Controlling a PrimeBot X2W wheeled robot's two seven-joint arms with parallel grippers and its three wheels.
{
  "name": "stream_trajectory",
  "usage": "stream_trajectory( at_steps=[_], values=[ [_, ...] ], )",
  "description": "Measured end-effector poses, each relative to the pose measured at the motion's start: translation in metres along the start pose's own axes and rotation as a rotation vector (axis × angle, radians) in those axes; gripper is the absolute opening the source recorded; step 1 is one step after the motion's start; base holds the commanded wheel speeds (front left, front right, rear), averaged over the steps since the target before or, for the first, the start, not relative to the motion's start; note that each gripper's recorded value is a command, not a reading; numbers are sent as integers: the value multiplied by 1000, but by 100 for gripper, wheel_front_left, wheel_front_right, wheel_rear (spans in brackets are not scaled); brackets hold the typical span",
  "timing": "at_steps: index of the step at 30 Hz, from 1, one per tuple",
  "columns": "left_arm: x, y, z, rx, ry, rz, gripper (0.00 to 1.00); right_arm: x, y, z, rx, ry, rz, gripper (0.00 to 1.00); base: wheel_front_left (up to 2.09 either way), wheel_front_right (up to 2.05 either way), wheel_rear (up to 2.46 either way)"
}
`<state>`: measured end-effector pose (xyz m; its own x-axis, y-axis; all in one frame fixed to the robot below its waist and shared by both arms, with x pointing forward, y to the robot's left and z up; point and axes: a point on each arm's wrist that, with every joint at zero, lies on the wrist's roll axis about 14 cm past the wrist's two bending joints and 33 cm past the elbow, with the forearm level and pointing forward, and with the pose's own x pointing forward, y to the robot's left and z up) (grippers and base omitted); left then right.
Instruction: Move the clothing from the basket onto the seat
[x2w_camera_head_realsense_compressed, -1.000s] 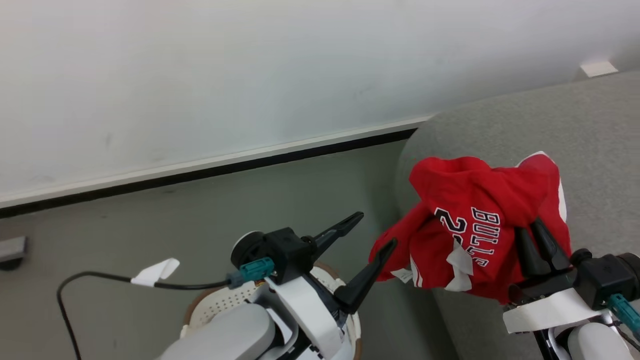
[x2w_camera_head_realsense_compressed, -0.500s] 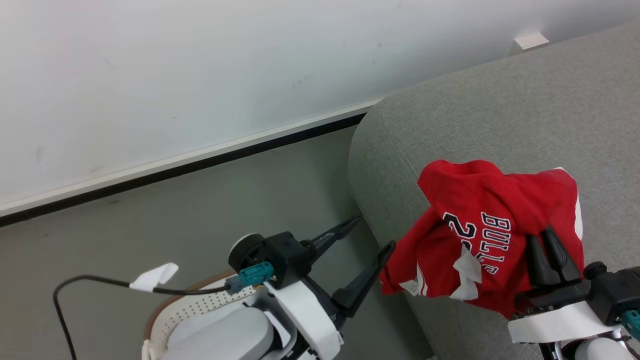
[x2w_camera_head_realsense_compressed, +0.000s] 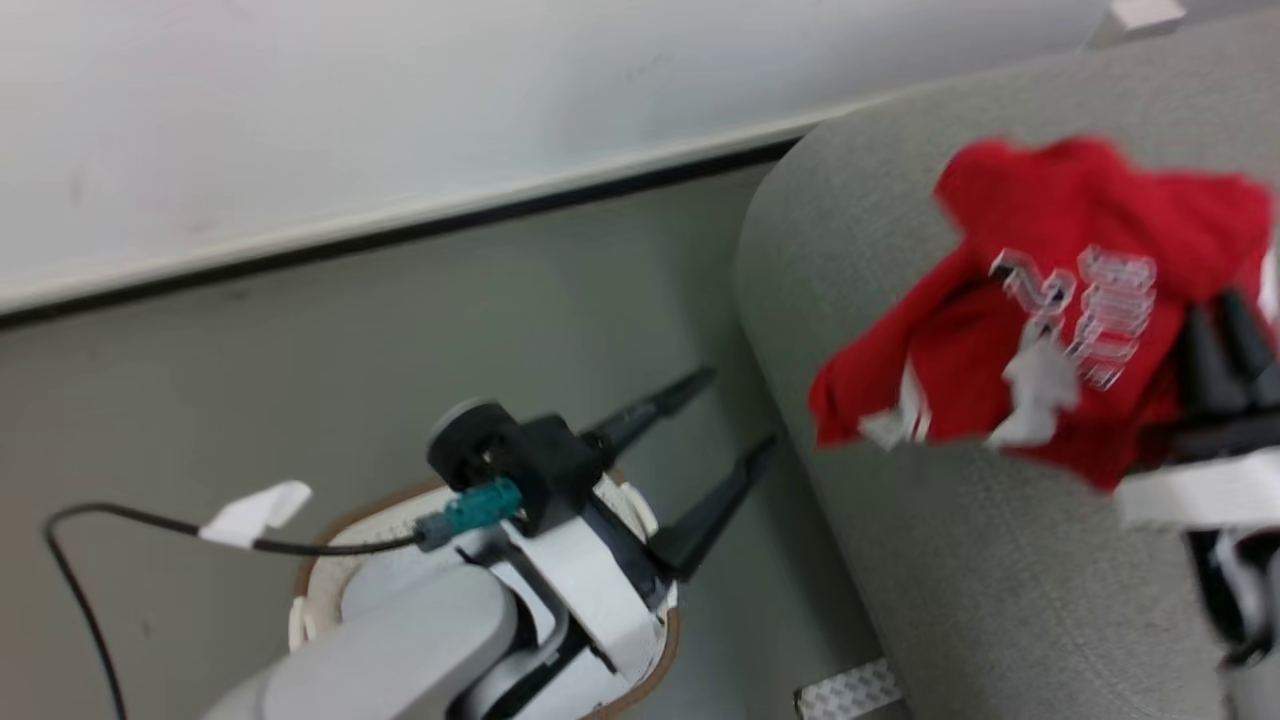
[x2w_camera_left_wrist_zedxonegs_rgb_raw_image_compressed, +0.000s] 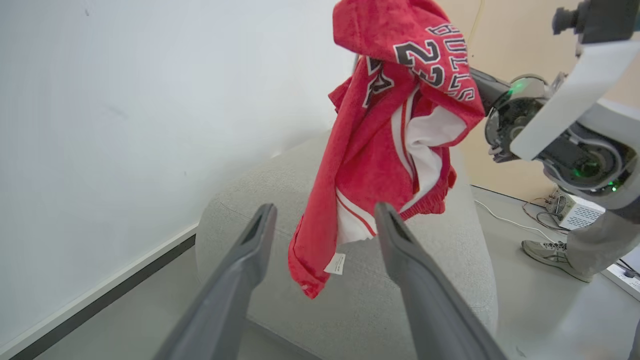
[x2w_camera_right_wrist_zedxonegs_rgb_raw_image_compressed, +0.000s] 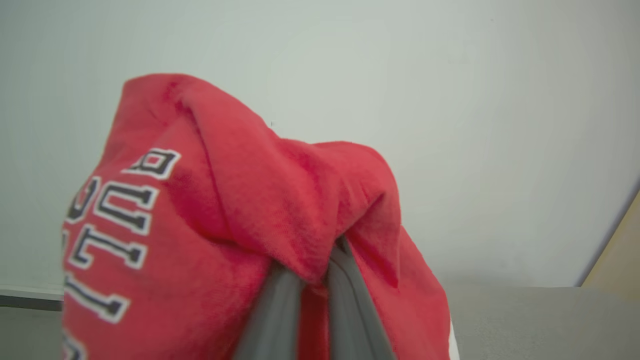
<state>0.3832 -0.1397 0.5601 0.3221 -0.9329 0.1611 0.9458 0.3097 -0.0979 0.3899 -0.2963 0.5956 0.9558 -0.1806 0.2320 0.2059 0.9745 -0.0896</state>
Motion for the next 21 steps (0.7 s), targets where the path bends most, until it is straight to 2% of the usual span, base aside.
stream_trajectory(
  at_steps=[6,10,12,16,21],
  values=[
    [-11,45,-9,-1,-6,44,100,62,-17,6,-100,2,-11,0,0,0,0],
    [-21,74,-25,-22,-1,84,100,97,-38,-6,-193,54,-44,0,0,0,0],
    [-28,89,-36,-39,10,112,100,115,-41,-14,-205,69,-53,0,0,0,0],
    [-43,113,-64,-63,48,158,100,142,-52,-48,-222,149,-78,0,0,0,0],
    [-61,134,-95,-98,95,206,100,153,-80,-108,-250,304,-138,0,0,0,0]
  ],
)
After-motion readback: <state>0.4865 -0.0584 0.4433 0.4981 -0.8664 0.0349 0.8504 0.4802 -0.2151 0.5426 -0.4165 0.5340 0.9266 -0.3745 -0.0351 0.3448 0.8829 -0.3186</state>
